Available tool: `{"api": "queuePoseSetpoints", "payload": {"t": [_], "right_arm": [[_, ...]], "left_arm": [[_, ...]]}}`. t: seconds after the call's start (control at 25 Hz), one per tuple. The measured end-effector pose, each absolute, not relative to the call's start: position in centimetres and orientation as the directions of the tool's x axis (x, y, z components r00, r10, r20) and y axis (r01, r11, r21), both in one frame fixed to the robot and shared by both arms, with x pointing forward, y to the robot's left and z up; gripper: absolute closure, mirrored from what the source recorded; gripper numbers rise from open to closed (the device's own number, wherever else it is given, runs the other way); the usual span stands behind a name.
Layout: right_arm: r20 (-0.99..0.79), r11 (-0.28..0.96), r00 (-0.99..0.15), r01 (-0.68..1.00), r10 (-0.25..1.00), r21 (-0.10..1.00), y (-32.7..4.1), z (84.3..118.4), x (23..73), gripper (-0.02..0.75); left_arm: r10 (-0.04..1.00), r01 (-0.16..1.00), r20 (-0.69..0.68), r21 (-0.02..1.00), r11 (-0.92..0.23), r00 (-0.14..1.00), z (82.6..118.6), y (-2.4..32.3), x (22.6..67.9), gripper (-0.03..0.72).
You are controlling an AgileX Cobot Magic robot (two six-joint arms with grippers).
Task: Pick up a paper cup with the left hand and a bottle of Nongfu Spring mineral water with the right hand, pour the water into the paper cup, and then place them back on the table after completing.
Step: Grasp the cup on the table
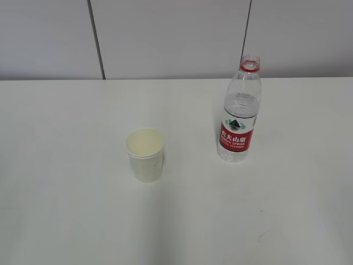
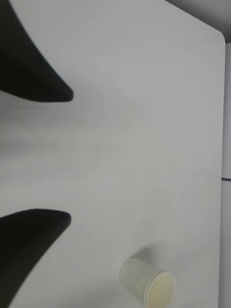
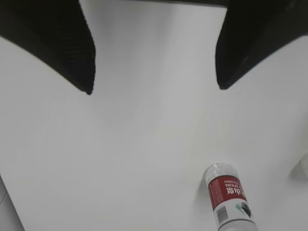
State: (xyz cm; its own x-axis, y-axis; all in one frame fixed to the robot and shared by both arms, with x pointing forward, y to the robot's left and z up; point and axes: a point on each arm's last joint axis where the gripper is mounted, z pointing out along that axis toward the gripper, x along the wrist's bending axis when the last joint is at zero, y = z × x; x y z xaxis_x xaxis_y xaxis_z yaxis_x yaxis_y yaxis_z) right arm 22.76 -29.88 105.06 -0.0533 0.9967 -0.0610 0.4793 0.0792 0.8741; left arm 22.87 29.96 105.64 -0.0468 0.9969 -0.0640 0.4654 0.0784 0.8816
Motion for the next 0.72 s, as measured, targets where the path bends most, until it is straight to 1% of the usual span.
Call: {"api": "queuePoseSetpoints", "payload": {"t": [0.32, 0.72], "right_arm": [[-0.094, 0.099, -0.033, 0.317, 0.995, 0.943, -30.0, 106.6, 23.3, 0.160], [-0.108, 0.114, -0.037, 0.289, 0.993, 0.950, -30.0, 107.8, 25.8, 0.160]], "left_arm": [[0.997, 0.461, -0.063, 0.884, 0.078, -0.047, 105.7, 30.0, 22.9, 0.251], [0.997, 0.426, -0.056, 0.902, 0.072, -0.051, 106.2, 30.0, 22.8, 0.251]]}}
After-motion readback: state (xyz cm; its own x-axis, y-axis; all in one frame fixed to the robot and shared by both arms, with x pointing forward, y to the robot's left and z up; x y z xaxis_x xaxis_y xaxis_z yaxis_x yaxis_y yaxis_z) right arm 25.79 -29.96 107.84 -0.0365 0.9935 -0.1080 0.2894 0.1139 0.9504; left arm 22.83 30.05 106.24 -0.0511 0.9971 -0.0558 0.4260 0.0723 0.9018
